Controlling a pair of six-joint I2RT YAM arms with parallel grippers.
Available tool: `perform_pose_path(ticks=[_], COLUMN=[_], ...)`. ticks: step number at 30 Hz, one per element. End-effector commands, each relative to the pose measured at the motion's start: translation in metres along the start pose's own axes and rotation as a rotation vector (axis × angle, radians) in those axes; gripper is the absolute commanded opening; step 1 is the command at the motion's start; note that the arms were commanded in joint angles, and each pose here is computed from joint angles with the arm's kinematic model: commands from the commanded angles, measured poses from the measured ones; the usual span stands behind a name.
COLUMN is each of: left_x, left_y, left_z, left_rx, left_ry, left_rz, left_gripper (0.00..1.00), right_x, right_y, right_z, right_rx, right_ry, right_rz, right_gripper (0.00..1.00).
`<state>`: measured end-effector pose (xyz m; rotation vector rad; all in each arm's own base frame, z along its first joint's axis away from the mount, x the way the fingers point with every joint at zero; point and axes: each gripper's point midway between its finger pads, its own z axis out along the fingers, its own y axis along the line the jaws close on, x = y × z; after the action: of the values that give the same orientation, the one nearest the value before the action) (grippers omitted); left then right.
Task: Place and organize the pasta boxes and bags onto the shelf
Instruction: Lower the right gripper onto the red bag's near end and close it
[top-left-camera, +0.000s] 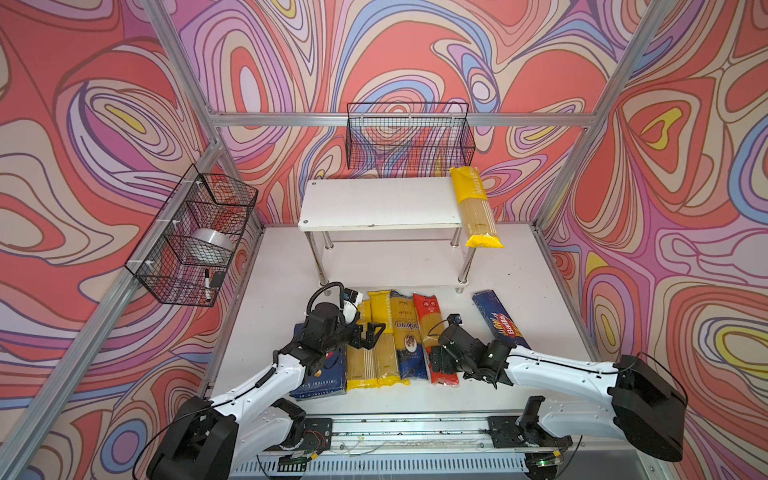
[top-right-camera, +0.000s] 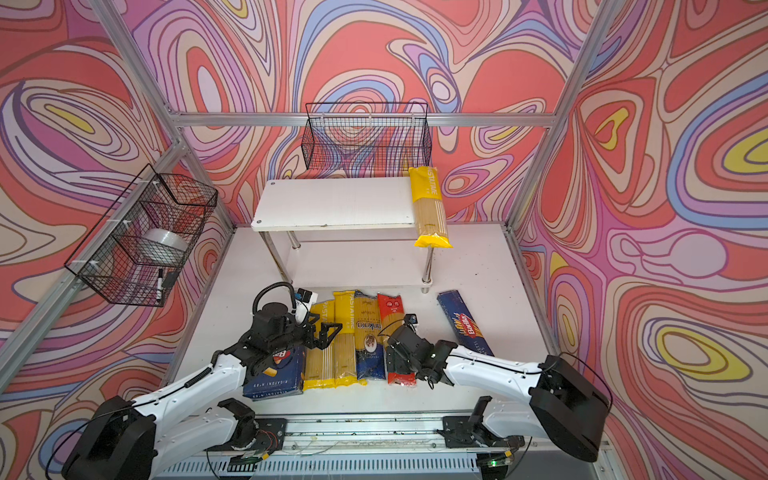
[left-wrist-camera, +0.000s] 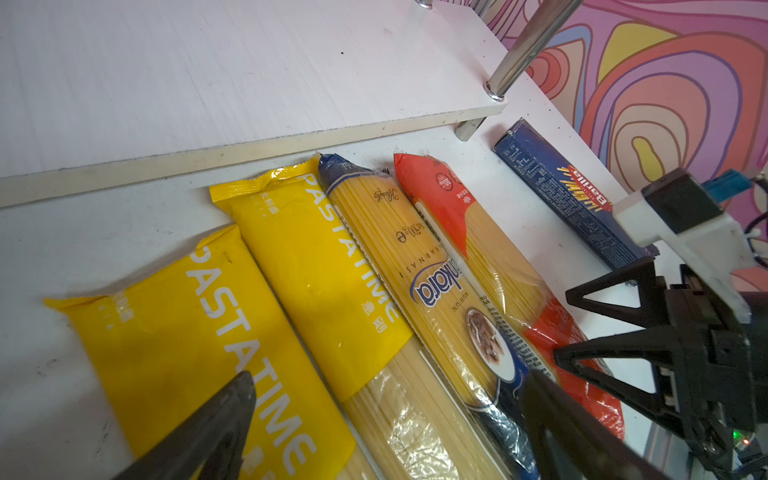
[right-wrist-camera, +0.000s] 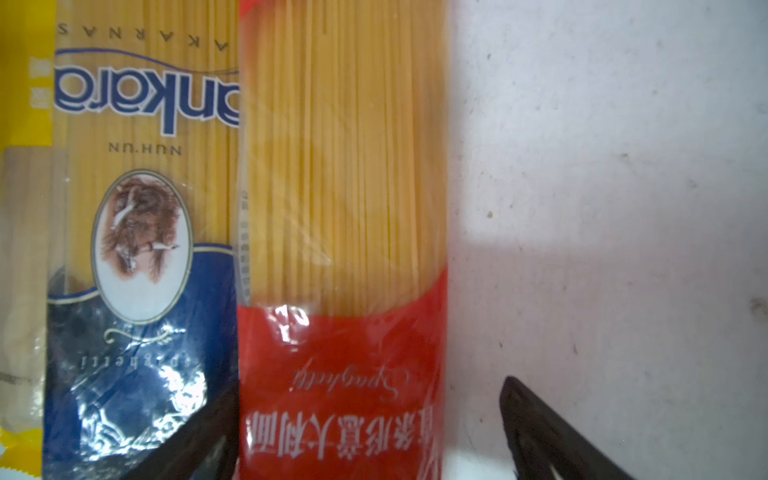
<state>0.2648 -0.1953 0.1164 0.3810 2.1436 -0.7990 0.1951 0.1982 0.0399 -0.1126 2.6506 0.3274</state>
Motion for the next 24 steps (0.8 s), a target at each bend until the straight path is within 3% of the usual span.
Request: perform_pose_path(ticks=[1, 14, 20, 24], left_x=[-0.004, -0.001, -0.003, -0.001], left_y=[-0.007, -0.002, 0.0, 0.002], left_z=[-0.002, -0.003, -0.004, -0.002], left_rx=[0.033, 0.008, -0.004, -0.014], left_ry=[-0.023, -0.016, -0.026, -0.013], left_rz=[0.003, 0.035, 0.047, 0.04], left_gripper=[1.0, 1.0, 1.0, 1.0], right_x=[-0.006, -0.006, -0.01, -0.005], right_y=[0.007, 0.001, -0.002, 0.003], right_z=[-0.003, -0.006, -0.002, 0.004], right_rx=[-0.032, -0.011, 0.046, 0.003], right_ry=[-0.032, -0.033, -0.026, -0.023], right_rz=[-0.031, 0.033, -0.015, -0.016], right_gripper=[0.98, 0.98, 0.99, 0.98])
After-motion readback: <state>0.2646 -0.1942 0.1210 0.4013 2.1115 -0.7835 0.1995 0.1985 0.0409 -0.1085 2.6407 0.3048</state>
